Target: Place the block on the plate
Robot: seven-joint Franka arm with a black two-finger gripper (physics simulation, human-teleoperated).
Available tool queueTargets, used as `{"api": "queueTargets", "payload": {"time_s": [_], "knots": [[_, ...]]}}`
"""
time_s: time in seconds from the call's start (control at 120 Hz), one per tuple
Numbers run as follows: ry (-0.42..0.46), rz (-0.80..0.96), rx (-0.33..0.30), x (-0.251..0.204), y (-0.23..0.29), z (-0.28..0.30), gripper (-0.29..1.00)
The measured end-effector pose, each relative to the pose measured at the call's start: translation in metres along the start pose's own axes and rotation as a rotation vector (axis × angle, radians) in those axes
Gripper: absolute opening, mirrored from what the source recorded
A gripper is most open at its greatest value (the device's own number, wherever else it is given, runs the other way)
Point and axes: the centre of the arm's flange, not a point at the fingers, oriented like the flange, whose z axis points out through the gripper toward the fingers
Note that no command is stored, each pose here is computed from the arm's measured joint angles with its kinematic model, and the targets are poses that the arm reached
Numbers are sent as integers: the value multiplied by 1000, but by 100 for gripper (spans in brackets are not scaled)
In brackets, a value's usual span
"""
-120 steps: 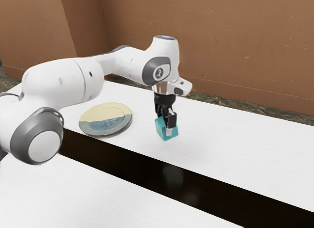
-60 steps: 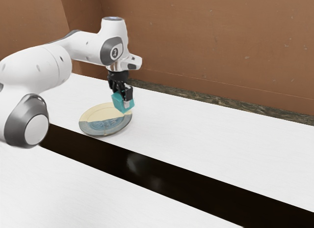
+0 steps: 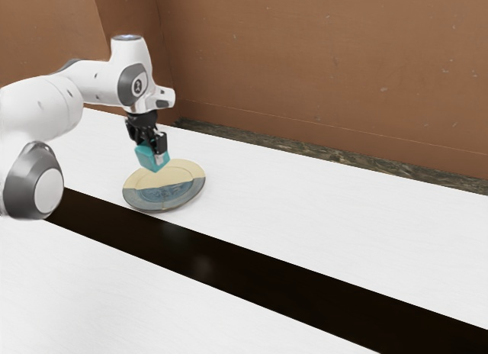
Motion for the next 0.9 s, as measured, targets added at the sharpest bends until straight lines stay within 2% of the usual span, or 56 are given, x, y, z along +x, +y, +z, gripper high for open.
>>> {"api": "queueTargets", "payload": {"time_s": [0.392,0.733,0.9], "knots": [[37,14,-9,24,-2,59,41],[49,6,-9,25,-8,76,41],[56,3,-17,24,-10,77,54]]}}
